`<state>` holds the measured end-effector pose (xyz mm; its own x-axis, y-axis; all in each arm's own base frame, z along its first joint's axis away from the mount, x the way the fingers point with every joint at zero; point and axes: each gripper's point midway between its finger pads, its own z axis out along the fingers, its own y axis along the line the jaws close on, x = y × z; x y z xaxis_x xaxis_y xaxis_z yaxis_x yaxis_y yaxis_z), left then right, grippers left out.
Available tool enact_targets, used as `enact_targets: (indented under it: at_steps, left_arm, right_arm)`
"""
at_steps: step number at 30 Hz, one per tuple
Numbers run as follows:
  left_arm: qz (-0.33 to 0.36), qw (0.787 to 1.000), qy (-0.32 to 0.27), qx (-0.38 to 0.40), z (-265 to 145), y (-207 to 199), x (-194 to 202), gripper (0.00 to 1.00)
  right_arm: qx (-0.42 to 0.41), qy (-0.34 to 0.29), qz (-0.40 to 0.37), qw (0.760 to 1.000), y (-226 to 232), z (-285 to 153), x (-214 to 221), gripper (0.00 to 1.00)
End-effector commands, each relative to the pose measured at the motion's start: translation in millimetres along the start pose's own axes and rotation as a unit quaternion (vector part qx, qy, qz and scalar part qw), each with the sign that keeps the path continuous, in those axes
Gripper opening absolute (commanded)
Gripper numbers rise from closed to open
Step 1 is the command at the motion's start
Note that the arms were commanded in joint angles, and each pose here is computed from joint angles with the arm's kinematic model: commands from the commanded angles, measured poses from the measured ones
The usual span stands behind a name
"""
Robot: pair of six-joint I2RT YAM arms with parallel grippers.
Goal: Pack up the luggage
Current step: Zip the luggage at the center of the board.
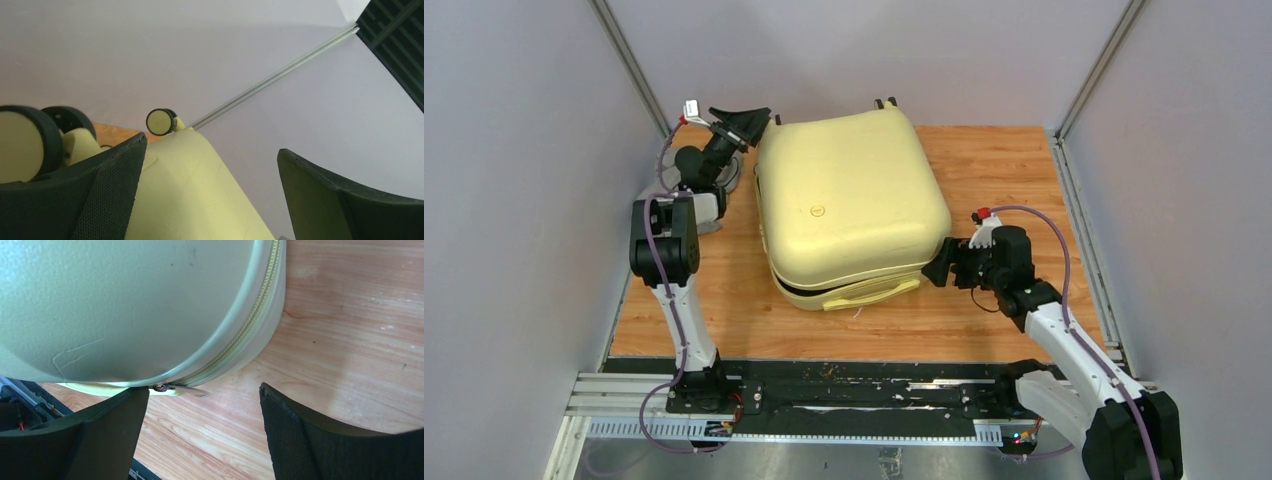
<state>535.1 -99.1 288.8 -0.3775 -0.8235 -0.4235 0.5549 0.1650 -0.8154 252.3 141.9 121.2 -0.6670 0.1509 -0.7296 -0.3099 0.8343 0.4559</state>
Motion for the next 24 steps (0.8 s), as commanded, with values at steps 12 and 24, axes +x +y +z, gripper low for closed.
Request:
enact_targets:
  at_steps: [12, 24]
  left_arm:
    - [0.032, 0.986, 0.084, -0.140, -46, 72, 29, 1.00]
    - [-0.030, 0.992, 0.102, -0.063, 11, 72, 59, 1.00]
  right_arm:
    - [-0.070, -0.045, -0.061, 0.995, 21, 6, -9, 0.69]
    - [-0.082, -0.036, -0.077, 0.993, 25, 5, 3, 0.73]
